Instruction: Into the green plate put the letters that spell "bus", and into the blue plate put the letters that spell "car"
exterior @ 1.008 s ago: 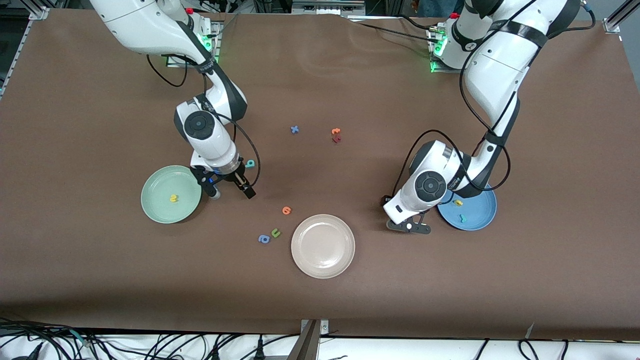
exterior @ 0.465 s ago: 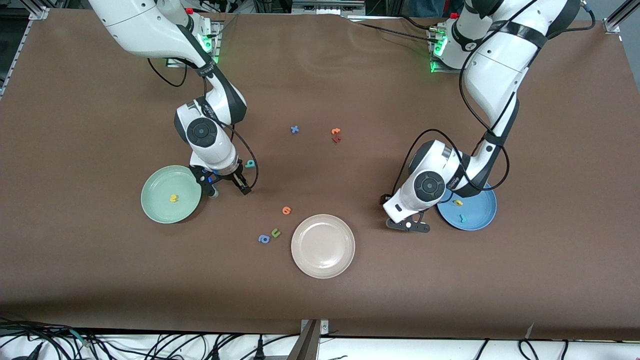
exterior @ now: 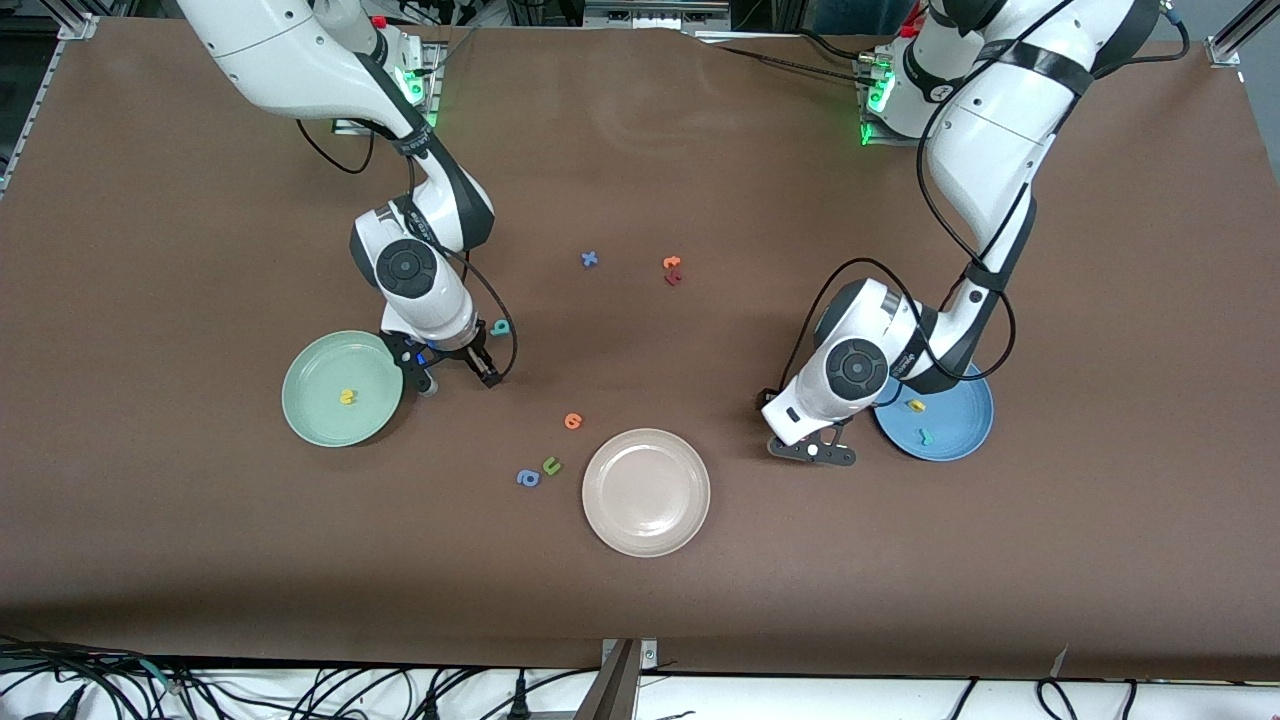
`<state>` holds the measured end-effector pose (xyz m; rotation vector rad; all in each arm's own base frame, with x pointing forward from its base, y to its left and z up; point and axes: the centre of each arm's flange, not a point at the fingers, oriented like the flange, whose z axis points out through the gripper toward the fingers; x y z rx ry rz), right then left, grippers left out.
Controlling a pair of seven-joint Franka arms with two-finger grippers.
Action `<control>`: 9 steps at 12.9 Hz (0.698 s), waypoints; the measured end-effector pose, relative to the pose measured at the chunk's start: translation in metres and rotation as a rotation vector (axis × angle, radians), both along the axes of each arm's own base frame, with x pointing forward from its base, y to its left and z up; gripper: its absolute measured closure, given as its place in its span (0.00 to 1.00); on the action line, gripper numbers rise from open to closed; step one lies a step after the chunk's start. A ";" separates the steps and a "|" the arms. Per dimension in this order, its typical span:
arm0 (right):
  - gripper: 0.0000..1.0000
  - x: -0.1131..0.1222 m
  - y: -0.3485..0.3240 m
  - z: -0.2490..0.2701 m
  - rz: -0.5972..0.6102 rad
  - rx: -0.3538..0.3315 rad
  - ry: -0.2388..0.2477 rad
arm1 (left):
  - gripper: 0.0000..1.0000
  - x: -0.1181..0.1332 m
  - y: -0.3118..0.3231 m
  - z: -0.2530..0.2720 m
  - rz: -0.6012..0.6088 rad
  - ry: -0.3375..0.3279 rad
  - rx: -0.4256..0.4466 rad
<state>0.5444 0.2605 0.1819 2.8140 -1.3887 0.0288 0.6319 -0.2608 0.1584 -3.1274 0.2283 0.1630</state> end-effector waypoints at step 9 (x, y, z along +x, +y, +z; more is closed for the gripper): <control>0.34 0.004 0.001 -0.002 -0.028 0.020 0.000 | 0.48 0.010 0.010 0.007 0.020 -0.020 -0.009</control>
